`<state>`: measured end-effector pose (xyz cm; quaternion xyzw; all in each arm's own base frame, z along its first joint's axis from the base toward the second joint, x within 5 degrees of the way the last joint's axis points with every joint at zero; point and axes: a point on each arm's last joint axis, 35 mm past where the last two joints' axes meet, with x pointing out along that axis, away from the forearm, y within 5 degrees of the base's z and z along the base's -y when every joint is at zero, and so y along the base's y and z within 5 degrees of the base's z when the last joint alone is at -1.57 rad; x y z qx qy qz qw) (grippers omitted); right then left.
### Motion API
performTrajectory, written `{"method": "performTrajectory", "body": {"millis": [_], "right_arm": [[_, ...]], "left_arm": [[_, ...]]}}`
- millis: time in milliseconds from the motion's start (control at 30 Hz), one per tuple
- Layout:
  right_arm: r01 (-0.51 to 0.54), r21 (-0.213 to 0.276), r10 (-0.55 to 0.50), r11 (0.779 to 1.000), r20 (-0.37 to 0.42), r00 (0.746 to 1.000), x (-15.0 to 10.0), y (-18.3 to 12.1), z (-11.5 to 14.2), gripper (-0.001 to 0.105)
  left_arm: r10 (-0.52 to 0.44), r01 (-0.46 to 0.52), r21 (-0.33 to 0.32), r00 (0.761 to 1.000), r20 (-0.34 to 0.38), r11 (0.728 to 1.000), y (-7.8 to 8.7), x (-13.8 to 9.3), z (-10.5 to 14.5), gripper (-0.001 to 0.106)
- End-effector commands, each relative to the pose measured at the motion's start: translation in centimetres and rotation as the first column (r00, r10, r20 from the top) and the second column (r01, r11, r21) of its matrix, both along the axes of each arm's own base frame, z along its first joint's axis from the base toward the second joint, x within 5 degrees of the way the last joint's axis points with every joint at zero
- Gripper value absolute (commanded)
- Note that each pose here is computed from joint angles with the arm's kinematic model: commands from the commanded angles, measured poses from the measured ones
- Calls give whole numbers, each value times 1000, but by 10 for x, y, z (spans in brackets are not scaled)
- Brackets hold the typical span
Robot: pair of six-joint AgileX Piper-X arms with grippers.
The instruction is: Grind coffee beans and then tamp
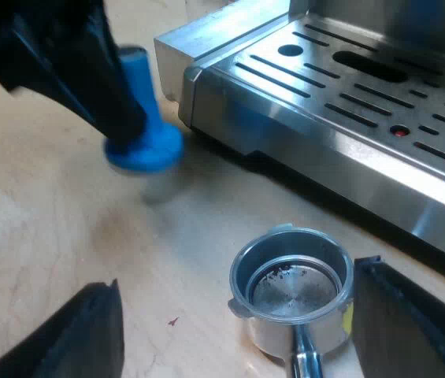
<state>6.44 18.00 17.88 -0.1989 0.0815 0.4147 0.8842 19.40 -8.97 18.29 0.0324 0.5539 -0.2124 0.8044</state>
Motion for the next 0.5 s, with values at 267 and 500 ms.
{"method": "performTrajectory", "body": {"millis": [267,500], "right_arm": [[-18,17,18,1000,9,1000,-1,1,4,62],[-18,17,18,1000,9,1000,-1,1,4,62]], "left_arm": [[-11,11,-4,1000,-16,1000,-6,12,-19,0],[-11,11,4,1000,-19,1000,-6,12,-21,0]]}}
